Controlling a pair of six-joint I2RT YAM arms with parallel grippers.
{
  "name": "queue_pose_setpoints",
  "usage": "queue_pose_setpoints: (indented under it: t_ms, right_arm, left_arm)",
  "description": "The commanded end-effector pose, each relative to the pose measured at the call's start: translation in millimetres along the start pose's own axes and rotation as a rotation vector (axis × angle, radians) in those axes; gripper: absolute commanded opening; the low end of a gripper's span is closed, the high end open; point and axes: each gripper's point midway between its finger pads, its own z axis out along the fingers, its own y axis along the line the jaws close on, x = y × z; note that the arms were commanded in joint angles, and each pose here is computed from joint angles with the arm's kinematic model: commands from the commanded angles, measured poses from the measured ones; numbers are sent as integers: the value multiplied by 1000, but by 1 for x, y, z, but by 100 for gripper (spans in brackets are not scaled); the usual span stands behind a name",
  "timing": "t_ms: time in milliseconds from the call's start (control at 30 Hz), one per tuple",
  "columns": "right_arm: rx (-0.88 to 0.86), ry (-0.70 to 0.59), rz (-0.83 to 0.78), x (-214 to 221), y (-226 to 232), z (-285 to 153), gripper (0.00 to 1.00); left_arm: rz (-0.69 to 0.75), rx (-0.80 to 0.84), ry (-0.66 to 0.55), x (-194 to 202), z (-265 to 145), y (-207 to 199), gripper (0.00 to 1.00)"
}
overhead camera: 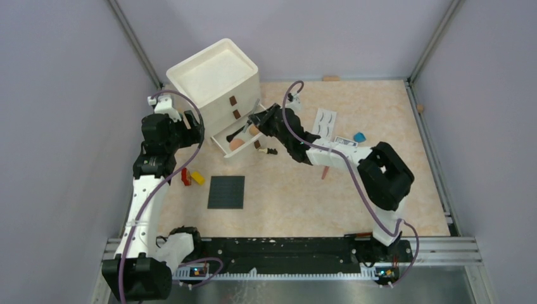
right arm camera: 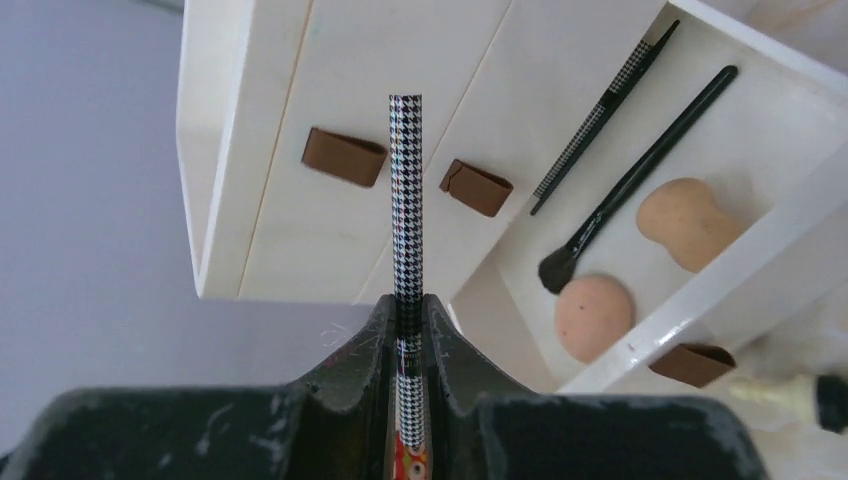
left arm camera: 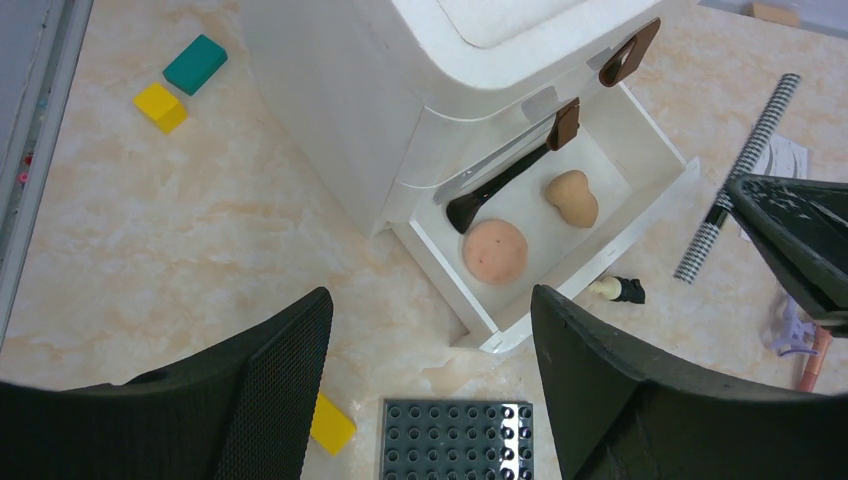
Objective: Organize the makeup
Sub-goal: Place the makeup in the drawer, then pick up the makeup brush from the center of the board.
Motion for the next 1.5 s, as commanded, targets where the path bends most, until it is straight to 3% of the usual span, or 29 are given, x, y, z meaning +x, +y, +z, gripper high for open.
queue_pose_setpoints:
  t_ms: [0,167,267,433,600,733,867,1033,1267,1467]
  right_arm:
    - [-69,-121,330,-20,29,30,0]
    - [1,-150,348,-13,10,55,3]
    - [24,-133,320,-5,3,65,20]
    - [16,-141,251,-7,2,61,36]
    - [-11,-155,39,-29,9,42,38]
    - [-23,-62,-144,-42,2,16,37]
    - [178,30,-323,-53,-64,-25,39]
    - [472,32,-480,-83,-141,-104,43]
    - [742,71,-476,-84,-214,-191,46]
    - [766,42,-361,-77,-245,-209,45]
  left_arm:
    - [-2,10,-50,-12,-2,-3,78]
    - [-2,6,-51,-13,-2,-3,78]
    - [-2,7,-49,-12,-2,-3,78]
    - [-2,4,-50,-13,-2,-2,78]
    - [-2,7,-47,-12,-1,-3,78]
    - [-4,14,-42,-11,0,-4,78]
    - [-6,23,-38,-10,0,-5,78]
    - [-4,21,-36,-10,1,-5,78]
    - [-9,31,-28,-9,2,-6,78]
    - [-10,39,-25,-8,2,-8,77]
